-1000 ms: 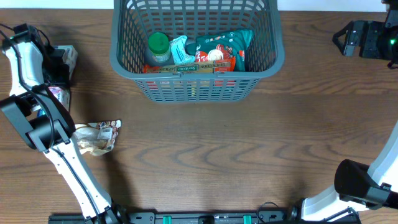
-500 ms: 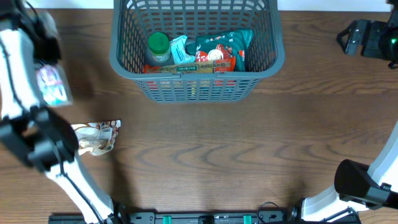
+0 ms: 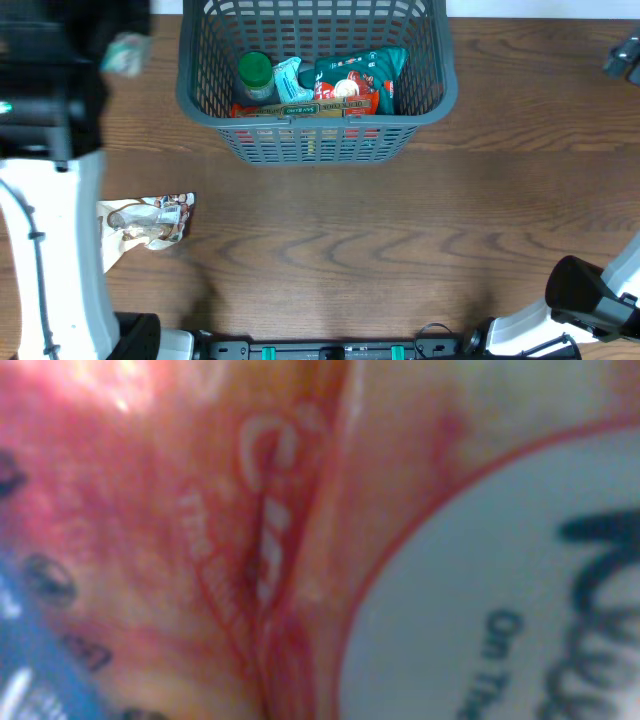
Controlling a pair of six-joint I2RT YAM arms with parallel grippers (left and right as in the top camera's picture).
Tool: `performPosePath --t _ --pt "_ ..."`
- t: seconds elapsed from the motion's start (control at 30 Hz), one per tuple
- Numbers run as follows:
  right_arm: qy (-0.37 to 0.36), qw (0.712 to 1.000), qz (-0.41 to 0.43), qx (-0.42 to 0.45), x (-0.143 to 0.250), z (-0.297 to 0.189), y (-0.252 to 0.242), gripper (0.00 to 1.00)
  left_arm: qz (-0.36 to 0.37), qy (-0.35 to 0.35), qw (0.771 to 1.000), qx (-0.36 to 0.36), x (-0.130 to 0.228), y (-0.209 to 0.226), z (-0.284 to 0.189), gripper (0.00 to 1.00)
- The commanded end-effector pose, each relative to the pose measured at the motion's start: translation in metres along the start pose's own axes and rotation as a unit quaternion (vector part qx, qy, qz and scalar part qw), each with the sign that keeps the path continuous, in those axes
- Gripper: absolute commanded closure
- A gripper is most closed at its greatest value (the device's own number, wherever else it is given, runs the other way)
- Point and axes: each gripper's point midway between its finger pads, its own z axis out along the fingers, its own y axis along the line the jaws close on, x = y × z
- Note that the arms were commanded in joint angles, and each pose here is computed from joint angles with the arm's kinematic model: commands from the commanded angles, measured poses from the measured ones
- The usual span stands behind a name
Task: Pack container
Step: 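Carry the tissue packets over the basket and release them inside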
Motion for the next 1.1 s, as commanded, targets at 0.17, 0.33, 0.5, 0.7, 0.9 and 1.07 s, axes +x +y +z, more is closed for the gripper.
performPosePath --t 0.17,0.33,0.5,0.7,0.9,1.07 --pt "0.013 0.995 0.095 -0.003 0.000 0.002 -0.043 0.01 0.192 -0.020 0.976 0.100 0.002 -0.121 0.100 0.94" --pt "0.034 0.995 0.095 0.013 0.011 0.001 -0.058 0.01 0.220 0.061 0.961 0.156 0.075 -0.172 0.164 0.94" --pt "0.045 0.995 0.092 0.017 0.016 0.001 -0.062 0.01 0.231 0.160 0.936 0.213 0.159 -0.210 0.199 0.94" --pt "0.046 0.995 0.092 0.017 0.017 0.001 -0.062 0.01 0.234 0.210 0.918 0.240 0.198 -0.225 0.203 0.89" --pt "0.047 0.995 0.087 0.017 0.017 0.001 -0.061 0.01 0.225 0.219 0.919 0.239 0.195 -0.220 0.193 0.07" --pt "0.048 0.995 0.082 0.017 0.018 0.001 -0.062 0.01 0.199 0.200 0.938 0.200 0.160 -0.196 0.174 0.01"
